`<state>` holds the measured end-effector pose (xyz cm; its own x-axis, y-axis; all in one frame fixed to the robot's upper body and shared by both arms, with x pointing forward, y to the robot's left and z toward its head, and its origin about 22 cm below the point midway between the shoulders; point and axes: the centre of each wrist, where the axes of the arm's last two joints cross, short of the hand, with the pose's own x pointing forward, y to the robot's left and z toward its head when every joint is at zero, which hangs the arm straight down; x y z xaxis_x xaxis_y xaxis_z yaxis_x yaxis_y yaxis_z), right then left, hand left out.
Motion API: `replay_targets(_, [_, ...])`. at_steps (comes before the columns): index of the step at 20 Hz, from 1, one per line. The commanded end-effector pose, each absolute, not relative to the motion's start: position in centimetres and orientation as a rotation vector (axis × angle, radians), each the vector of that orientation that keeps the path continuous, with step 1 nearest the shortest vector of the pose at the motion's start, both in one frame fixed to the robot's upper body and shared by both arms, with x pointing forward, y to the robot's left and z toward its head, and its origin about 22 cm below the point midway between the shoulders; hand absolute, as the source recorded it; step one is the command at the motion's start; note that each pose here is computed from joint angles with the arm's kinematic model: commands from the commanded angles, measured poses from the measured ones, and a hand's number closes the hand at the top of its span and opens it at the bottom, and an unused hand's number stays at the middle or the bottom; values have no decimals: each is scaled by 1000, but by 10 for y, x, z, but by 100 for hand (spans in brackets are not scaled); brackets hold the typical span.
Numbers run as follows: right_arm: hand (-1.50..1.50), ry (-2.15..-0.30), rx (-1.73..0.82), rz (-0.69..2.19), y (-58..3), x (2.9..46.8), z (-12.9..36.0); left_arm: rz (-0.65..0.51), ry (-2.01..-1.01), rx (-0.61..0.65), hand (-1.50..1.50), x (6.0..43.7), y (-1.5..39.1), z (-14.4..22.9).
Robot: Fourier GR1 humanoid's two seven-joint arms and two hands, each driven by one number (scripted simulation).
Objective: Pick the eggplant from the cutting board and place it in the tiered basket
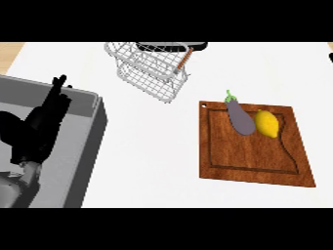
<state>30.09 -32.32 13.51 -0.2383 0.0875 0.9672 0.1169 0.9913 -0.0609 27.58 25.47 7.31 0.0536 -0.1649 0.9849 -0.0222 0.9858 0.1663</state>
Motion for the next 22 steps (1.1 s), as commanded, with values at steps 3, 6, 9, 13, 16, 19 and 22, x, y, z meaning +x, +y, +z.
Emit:
replay_targets(3, [150,-1639,-27,154,-313,323,121,-168,-1509,60,0,266,249,69])
replay_targets(6, [150,-1497,58,334,-301,335,123,-204,-1501,-46,0,264,231,72])
replay_targets(9, [-150,-1347,-492,109,-358,323,92,-177,-1453,-49,0,257,241,62])
replay_targets(13, [-150,-1387,-380,328,-319,341,95,-180,-1428,-107,0,257,236,56])
replay_targets(16, [-150,-1329,-350,542,-309,346,110,-189,-1427,-116,0,257,232,58])
replay_targets(19, [-150,-1255,-419,727,-286,355,133,-189,-1433,-88,0,268,239,59])
replay_targets(22, [-150,-1135,-538,857,-280,360,150,-191,-1426,-111,0,256,239,53])
